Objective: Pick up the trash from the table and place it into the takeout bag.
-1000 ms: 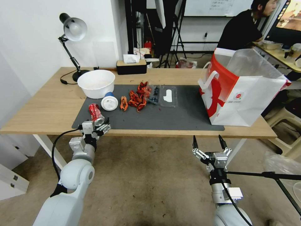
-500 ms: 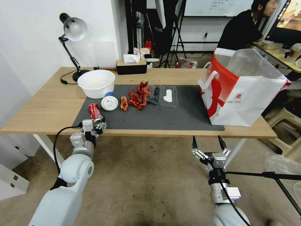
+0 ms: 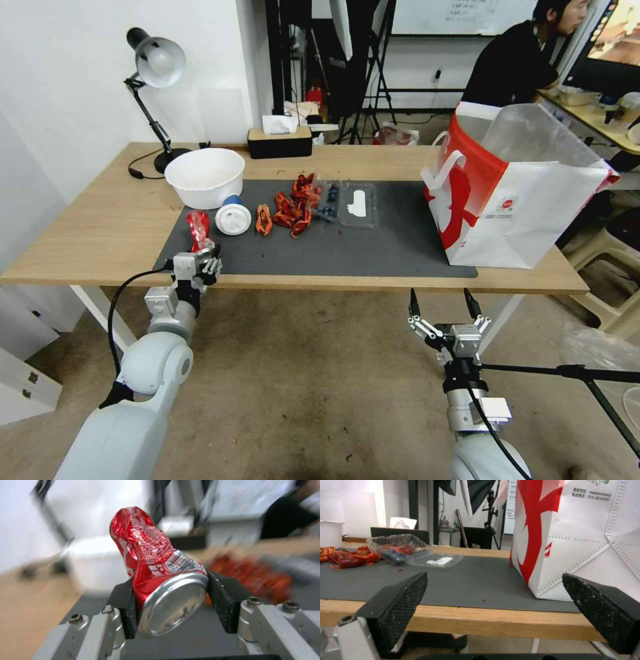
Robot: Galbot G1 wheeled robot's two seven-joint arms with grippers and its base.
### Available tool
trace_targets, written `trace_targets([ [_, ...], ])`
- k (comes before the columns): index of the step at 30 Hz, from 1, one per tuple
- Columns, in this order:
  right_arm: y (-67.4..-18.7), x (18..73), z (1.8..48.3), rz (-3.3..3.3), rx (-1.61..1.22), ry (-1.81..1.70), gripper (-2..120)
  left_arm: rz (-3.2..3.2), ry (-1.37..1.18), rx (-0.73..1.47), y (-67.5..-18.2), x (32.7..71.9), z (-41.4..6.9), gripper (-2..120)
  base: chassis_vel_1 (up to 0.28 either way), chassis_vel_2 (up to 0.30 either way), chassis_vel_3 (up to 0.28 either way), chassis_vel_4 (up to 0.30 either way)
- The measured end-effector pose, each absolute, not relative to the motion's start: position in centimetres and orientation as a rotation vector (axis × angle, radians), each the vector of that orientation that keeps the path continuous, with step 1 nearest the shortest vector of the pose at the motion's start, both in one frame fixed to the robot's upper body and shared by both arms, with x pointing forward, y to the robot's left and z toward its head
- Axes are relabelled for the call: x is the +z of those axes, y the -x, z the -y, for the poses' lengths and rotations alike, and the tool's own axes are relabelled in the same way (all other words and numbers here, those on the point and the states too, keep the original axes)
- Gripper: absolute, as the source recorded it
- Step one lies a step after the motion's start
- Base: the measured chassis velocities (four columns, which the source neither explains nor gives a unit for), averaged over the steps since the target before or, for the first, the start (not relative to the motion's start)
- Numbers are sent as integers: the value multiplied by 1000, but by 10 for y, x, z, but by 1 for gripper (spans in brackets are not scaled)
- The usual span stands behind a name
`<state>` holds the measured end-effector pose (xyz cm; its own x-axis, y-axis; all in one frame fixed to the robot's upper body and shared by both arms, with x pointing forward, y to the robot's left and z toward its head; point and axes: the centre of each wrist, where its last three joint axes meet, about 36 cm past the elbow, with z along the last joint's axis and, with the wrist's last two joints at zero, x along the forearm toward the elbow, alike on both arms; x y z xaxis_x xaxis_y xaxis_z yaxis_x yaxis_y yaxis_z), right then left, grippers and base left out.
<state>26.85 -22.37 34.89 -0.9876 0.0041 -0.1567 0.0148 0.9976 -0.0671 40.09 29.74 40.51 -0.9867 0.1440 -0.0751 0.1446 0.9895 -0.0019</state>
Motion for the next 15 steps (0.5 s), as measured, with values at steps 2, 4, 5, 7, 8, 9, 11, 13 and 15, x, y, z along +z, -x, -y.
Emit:
trace_targets([
  [2,-268,349,224,-2983,-102,-15,100,-2977,-332,-7,-405,400,-304,45,0,0,0,0],
  [4,-268,348,224,-2983,-102,-18,100,-2861,-501,-9,-414,395,-311,45,0,0,0,0],
  [5,-268,348,224,-2983,-102,-18,100,-2861,-501,-9,-414,395,-311,45,0,0,0,0],
  [7,-268,347,224,-2984,-102,-19,100,-2785,-627,-46,-424,397,-310,45,0,0,0,0],
  [8,-268,346,224,-2985,-103,-19,100,-2755,-681,-63,-430,399,-308,45,0,0,0,0],
  [9,-268,346,224,-2985,-103,-19,100,-2755,-681,-63,-430,399,-308,45,0,0,0,0],
  [11,-268,345,224,-2986,-107,-19,100,-2698,-772,-74,-444,408,-305,45,0,0,0,0],
  [13,-268,344,224,-2987,-108,-19,100,-2667,-829,-71,-455,417,-303,45,0,0,0,0],
  [15,-268,343,224,-2987,-111,-18,100,-2641,-883,-61,-467,429,-303,45,0,0,0,0],
])
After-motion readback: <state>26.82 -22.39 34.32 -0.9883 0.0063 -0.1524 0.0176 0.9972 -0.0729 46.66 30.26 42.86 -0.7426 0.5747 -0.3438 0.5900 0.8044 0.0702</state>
